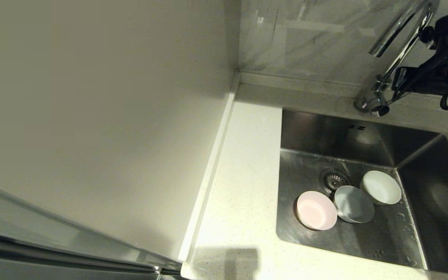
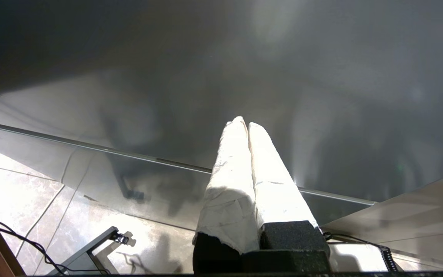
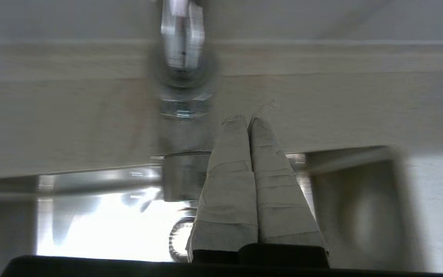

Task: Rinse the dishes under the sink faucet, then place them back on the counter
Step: Turn on the faucet, then wait for the water to rinse the bowl

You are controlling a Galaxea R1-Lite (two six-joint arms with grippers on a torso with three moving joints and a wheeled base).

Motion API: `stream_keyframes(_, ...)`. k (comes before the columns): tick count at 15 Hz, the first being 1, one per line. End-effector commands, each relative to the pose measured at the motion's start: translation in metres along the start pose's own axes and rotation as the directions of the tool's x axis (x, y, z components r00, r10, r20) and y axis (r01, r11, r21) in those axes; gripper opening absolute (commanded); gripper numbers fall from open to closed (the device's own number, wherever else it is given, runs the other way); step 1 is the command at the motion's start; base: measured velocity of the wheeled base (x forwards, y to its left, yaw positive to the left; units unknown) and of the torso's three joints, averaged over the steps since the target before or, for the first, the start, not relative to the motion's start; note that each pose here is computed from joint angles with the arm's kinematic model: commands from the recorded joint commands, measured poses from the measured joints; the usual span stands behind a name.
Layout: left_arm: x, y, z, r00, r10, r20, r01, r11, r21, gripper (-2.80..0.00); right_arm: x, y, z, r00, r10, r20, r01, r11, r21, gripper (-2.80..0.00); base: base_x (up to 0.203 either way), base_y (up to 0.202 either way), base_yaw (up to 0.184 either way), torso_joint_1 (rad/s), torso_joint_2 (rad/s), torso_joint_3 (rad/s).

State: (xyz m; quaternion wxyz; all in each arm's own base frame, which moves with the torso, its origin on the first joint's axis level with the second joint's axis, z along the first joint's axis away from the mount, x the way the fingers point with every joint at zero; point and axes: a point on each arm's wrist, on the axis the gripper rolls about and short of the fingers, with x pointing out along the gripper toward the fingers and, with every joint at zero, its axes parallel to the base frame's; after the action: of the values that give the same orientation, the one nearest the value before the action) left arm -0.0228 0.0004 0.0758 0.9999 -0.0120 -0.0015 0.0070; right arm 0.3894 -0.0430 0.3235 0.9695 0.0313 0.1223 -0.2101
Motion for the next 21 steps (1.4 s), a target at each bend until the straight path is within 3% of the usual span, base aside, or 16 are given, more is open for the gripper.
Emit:
stream_keyframes(1,0.000,0.000,0.000,1.000,0.003,0.003,-0.003,1.000,-0.001,-2.80,-0.001,-0.010,0.000,0.999,-0.048,-0.017,0.046,0.996,-0.072,-2.80,0.000,0.000,0.000,0.000,0.00,0.000)
stream_keyframes(4,0.000,0.000,0.000,1.000,0.001,0.004,-0.001,1.000,-0.001,-2.80,-0.009,-0.025,-0.010,0.983,-0.091,-0.161,0.066,0.986,-0.151,-2.80,0.000,0.000,0.000,0.000,0.00,0.000)
stream_keyframes(6,0.000,0.000,0.000,1.000,0.001,0.003,-0.001,1.000,-0.001,-2.80,-0.015,-0.031,-0.008,0.980,-0.094,-0.177,0.069,0.987,-0.142,-2.80,0.000,0.000,0.000,0.000,0.00,0.000)
stream_keyframes(11,0.000,0.000,0.000,1.000,0.003,0.003,-0.003,1.000,-0.001,-2.80,-0.036,-0.033,0.023,1.000,-0.012,0.014,0.013,1.000,-0.017,-2.80,0.000,0.000,0.000,0.000,0.00,0.000)
stream_keyframes(15,0.000,0.000,0.000,1.000,0.001,0.003,-0.001,1.000,-0.001,-2.80,-0.078,-0.055,0.038,0.996,-0.050,0.077,0.050,0.999,0.002,-2.80,0.000,0.000,0.000,0.000,0.00,0.000)
stream_keyframes(17,0.000,0.000,0.000,1.000,0.001,0.003,-0.001,1.000,-0.001,-2.80,-0.105,-0.071,0.026,0.996,-0.078,0.035,0.079,0.996,-0.029,-2.80,0.000,0.000,0.000,0.000,0.00,0.000)
stream_keyframes(21,0.000,0.000,0.000,1.000,0.000,0.003,0.000,1.000,-0.001,-2.80,-0.171,-0.102,-0.033,0.985,-0.150,-0.087,0.144,0.987,-0.074,-2.80,0.000,0.000,0.000,0.000,0.00,0.000)
